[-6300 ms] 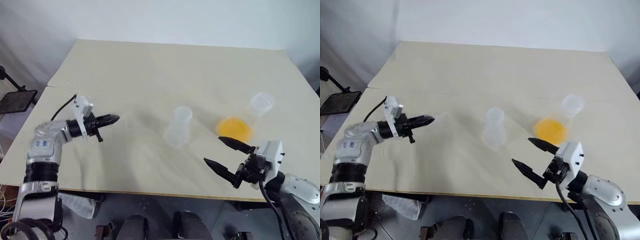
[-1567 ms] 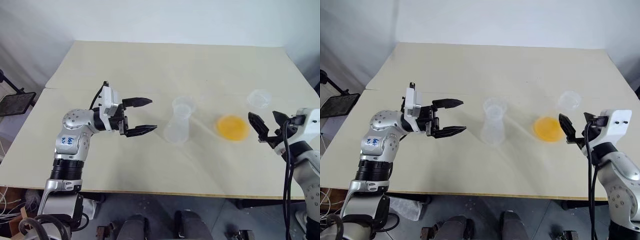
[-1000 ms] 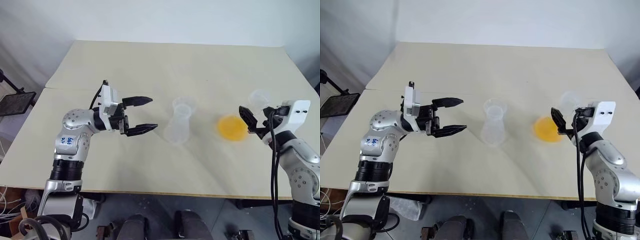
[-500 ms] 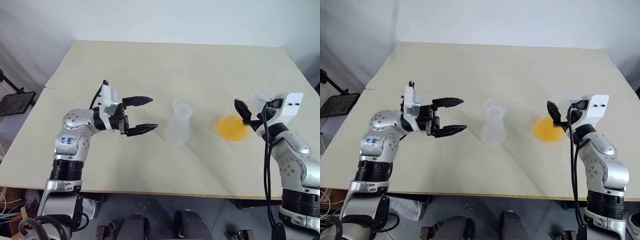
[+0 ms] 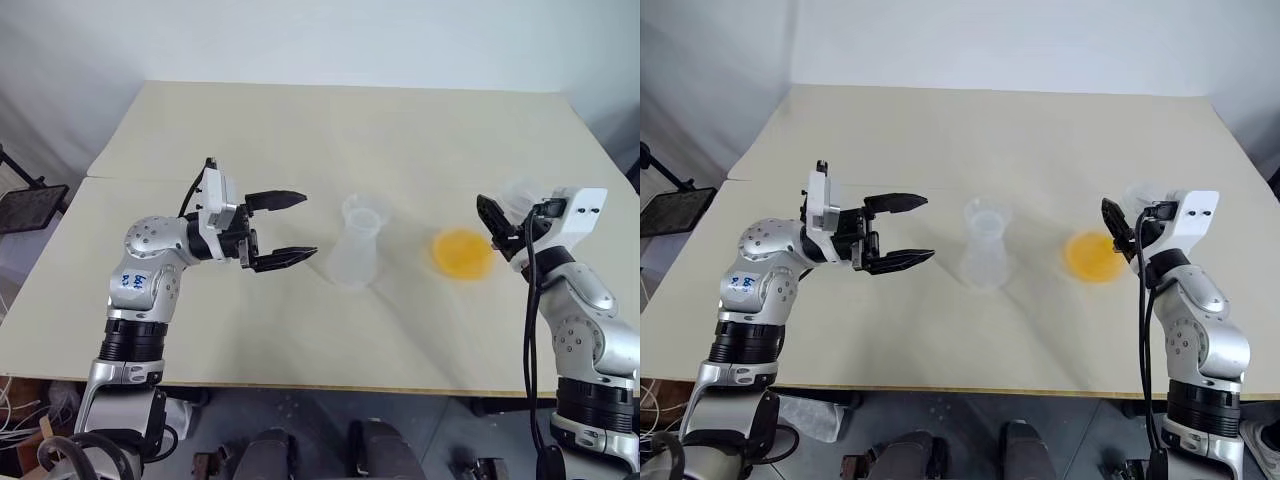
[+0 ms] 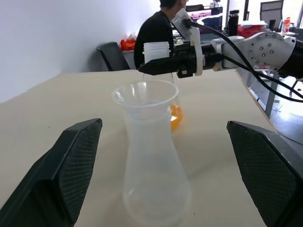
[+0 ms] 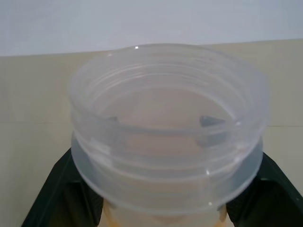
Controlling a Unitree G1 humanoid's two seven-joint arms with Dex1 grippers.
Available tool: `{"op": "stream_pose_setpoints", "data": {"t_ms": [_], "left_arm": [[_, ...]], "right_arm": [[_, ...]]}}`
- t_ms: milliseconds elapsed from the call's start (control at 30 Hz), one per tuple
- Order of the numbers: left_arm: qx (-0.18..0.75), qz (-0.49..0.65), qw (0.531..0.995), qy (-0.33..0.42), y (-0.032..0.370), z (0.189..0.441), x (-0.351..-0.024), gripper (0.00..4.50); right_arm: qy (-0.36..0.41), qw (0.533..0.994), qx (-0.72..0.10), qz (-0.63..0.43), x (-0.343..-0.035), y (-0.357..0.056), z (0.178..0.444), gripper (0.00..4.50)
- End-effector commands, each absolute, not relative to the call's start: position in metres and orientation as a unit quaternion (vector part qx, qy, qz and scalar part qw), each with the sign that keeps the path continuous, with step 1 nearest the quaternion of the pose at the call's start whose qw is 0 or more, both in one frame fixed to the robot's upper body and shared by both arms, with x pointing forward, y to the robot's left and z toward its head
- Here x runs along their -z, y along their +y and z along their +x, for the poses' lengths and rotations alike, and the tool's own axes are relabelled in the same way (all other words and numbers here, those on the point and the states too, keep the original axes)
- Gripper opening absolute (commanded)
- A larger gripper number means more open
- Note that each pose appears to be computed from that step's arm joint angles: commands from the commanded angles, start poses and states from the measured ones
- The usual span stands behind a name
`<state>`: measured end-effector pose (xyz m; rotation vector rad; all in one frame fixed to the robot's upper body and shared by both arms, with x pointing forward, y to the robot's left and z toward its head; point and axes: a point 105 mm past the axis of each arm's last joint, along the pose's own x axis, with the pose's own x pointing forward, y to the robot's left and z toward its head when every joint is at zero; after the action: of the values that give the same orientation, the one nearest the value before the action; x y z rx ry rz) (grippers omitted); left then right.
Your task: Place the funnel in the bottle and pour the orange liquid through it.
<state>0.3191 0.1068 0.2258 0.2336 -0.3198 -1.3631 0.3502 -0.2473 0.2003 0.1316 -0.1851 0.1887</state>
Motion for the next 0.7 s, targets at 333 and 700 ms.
{"op": "stream_pose_setpoints", "data": {"t_ms": [333,700], "left_arm": [[0.626,0.112,0.754,-0.164,0.1075,0.3157,-0.2341,4.50],[0.624,0.110,0.756,-0.163,0.1079,0.3160,-0.2330,4.50]], "right_arm": [[-0.115,0.981,-0.146,0.055,-0.2121,-0.2295,0.3417,4.35],[-0.124,0.980,-0.145,0.063,-0.2181,-0.2305,0.3424,4.49]]}}
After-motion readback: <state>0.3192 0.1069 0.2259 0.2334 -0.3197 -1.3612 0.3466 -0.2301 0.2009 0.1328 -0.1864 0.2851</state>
